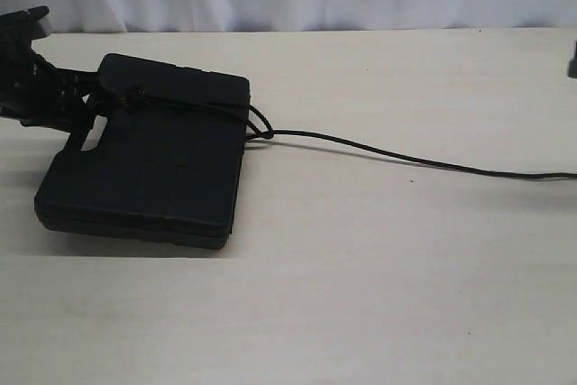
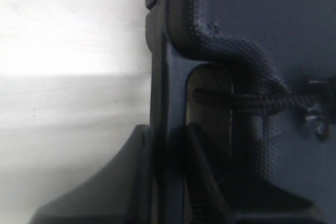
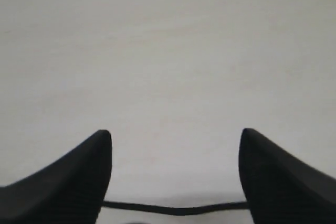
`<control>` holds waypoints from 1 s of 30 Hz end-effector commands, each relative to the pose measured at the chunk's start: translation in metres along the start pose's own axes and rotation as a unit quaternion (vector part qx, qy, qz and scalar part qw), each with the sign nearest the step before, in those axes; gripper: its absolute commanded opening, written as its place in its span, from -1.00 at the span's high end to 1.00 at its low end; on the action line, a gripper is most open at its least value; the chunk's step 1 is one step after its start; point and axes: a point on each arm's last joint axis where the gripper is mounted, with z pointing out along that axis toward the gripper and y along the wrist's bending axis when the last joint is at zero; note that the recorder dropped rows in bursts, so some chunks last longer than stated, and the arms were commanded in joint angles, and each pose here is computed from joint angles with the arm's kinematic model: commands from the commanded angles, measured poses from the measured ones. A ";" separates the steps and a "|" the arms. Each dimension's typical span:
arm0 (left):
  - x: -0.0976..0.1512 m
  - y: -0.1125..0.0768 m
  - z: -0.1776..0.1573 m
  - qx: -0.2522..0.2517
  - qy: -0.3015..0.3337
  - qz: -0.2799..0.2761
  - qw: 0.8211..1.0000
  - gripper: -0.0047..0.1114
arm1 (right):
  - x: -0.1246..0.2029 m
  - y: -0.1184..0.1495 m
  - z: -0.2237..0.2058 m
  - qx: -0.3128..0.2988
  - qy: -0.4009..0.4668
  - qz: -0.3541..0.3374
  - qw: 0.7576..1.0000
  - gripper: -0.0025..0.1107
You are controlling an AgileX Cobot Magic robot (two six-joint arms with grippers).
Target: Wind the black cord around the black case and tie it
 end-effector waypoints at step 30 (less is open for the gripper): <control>-0.005 -0.002 -0.006 0.006 -0.020 -0.017 1.000 0.92 | 0.051 0.330 0.143 -0.122 0.109 -0.622 0.766 0.17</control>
